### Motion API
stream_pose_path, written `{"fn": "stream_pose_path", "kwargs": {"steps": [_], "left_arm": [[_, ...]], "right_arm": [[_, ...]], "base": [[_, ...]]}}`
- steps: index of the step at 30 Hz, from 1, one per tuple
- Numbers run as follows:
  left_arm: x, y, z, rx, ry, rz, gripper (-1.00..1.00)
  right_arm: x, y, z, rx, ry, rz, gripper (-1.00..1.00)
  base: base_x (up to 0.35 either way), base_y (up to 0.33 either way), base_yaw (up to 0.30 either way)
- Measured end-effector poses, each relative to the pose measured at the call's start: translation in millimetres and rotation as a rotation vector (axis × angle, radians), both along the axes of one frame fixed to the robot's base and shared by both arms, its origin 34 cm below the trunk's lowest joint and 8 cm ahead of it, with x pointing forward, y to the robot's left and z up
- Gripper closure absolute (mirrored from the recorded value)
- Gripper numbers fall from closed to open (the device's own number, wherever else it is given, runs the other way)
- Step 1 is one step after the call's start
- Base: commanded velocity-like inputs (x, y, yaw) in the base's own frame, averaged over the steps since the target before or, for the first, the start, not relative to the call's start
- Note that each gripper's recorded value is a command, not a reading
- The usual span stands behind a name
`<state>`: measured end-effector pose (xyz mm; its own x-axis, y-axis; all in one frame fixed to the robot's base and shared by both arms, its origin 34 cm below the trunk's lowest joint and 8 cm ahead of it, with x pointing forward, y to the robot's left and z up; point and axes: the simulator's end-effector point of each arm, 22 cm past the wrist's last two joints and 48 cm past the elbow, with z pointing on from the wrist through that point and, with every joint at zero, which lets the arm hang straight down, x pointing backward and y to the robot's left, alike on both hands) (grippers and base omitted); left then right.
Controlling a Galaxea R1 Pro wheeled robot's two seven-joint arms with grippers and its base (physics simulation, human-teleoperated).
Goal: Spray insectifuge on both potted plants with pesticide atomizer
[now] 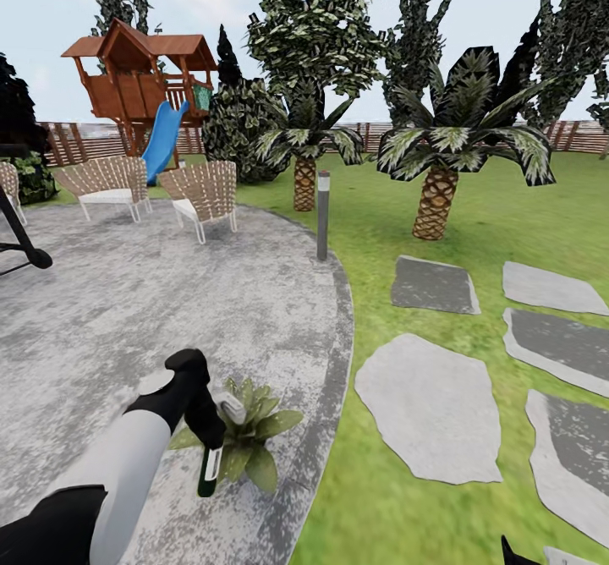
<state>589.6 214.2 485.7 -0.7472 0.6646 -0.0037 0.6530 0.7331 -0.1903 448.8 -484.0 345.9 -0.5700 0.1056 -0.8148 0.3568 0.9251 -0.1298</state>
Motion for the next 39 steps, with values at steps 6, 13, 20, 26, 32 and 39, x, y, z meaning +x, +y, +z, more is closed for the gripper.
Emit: {"fn": "stream_pose_path", "kwargs": {"steps": [6,13,20,26,32,39], "left_arm": [[-7.0,0.9,-6.1,-0.002,0.014,0.003,1.0],[-7.4,0.3,-6.3,-0.003,0.015,0.003,1.0],[-7.4,0.4,-6.1,-0.003,0.015,0.003,1.0],[-7.2,0.5,-6.1,-0.002,0.015,0.003,1.0],[-7.1,0.3,-6.3,-0.002,0.015,0.002,1.0],[-7.1,0.5,-6.2,-0.001,0.015,0.002,1.0]], "right_arm": [[0.4,0.1,0.1,0.0,-0.001,0.0,-1.0],[0.4,0.3,0.3,0.0,0.0,0.001,-1.0],[0.8,0.4,0.4,0.0,-0.001,0.002,-1.0],[0.3,0.8,-0.2,0.001,0.0,0.002,-1.0],[0.1,0.5,-0.3,0.0,0.001,0.002,-1.0],[0.7,0.5,0.1,0.0,0.0,0.002,-1.0]], "base": [[0.0,0.0,0.0],[0.086,-0.17,0.046],[0.109,-0.252,0.252],[0.032,-0.264,0.267],[-0.094,-0.26,0.056],[-0.154,-0.174,0.002]]}}
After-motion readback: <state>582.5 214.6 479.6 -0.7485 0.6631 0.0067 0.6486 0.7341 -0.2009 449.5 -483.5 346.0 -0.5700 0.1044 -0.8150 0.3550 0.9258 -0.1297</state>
